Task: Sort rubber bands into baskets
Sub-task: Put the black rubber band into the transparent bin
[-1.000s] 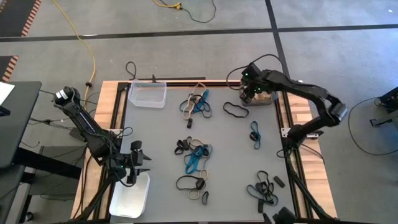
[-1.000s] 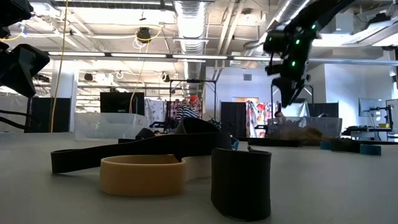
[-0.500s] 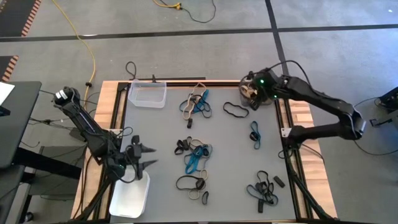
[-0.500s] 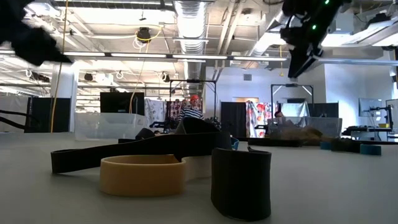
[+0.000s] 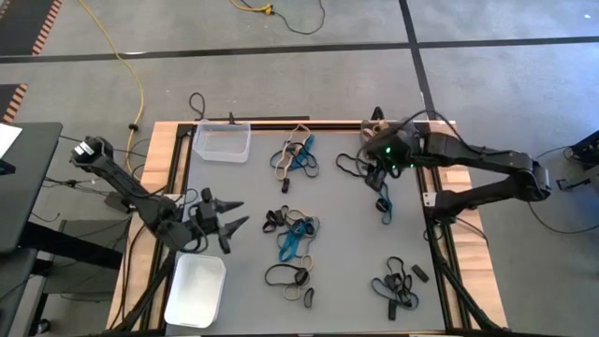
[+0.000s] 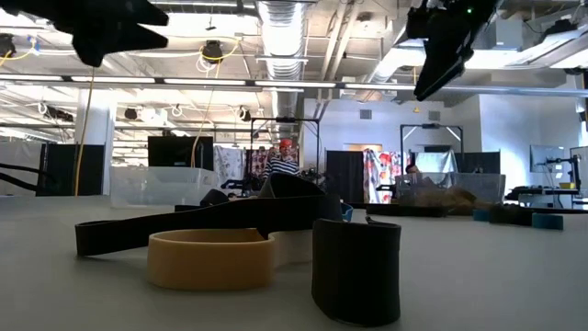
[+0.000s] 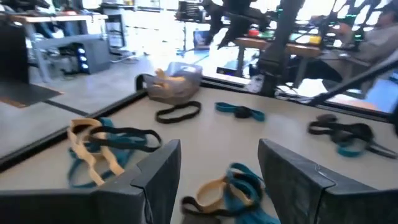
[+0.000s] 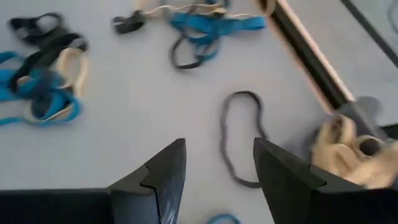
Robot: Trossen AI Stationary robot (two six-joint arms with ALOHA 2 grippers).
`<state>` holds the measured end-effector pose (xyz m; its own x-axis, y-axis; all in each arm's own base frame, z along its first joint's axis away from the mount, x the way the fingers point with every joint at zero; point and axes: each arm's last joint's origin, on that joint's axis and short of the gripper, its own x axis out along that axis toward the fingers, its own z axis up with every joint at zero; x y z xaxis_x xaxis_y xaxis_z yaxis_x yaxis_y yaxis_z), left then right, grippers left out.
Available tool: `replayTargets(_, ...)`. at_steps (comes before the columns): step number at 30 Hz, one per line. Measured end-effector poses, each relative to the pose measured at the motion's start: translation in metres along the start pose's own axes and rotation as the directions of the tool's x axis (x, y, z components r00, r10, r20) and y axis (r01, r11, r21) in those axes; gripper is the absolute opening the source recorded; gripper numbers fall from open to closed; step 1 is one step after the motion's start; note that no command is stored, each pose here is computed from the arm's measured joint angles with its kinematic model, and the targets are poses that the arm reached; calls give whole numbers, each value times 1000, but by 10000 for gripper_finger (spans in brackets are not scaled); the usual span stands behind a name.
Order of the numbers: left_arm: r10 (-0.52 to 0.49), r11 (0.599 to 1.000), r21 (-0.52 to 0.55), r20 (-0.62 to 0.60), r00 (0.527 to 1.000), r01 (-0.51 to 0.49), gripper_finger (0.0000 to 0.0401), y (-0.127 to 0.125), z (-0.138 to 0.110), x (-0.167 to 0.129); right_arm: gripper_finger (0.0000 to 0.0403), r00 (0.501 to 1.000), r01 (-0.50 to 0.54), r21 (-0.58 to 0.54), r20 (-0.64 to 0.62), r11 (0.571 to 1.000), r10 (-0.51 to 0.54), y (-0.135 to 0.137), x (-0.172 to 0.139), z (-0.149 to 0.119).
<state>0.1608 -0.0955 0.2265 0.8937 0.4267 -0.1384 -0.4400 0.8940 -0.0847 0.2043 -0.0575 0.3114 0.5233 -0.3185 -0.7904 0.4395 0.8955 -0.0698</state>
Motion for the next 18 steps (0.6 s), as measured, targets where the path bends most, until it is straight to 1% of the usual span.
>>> replayTargets(2, 17, 1000, 14, -8, 1000, -17, 206, 4, 1, 7, 217, 999, -30, -30, -15, 999, 29, 13, 4, 0)
replayTargets(3, 17, 999, 46, -18, 1000, -16, 206, 7, 1, 12, 217, 999, -45, -47, -22, 998, 44, 20, 7, 0)
replayTargets(4, -2, 995, 95, -36, 999, 6, 206, 9, 1, 17, 217, 998, -59, -64, -31, 996, 58, 26, 10, 0)
replayTargets(6, -83, 982, 164, -94, 992, 98, 206, 12, -1, 28, 217, 996, -88, -99, -43, 991, 84, 40, 15, 0)
replayTargets(8, -153, 967, 182, -155, 976, 180, 206, 15, -4, 40, 217, 993, -116, -137, -50, 984, 110, 55, 21, 0)
replayTargets(10, -182, 958, 181, -215, 960, 222, 206, 21, -9, 54, 217, 989, -141, -173, -61, 975, 132, 69, 28, -1)
replayTargets(14, -199, 946, 173, -357, 912, 274, 206, 32, -23, 77, 217, 988, -156, -229, -59, 961, 146, 96, 41, -3)
replayTargets(18, -223, 913, 198, -491, 842, 357, 206, 32, -37, 98, 217, 983, -178, -268, -83, 947, 162, 118, 55, -8)
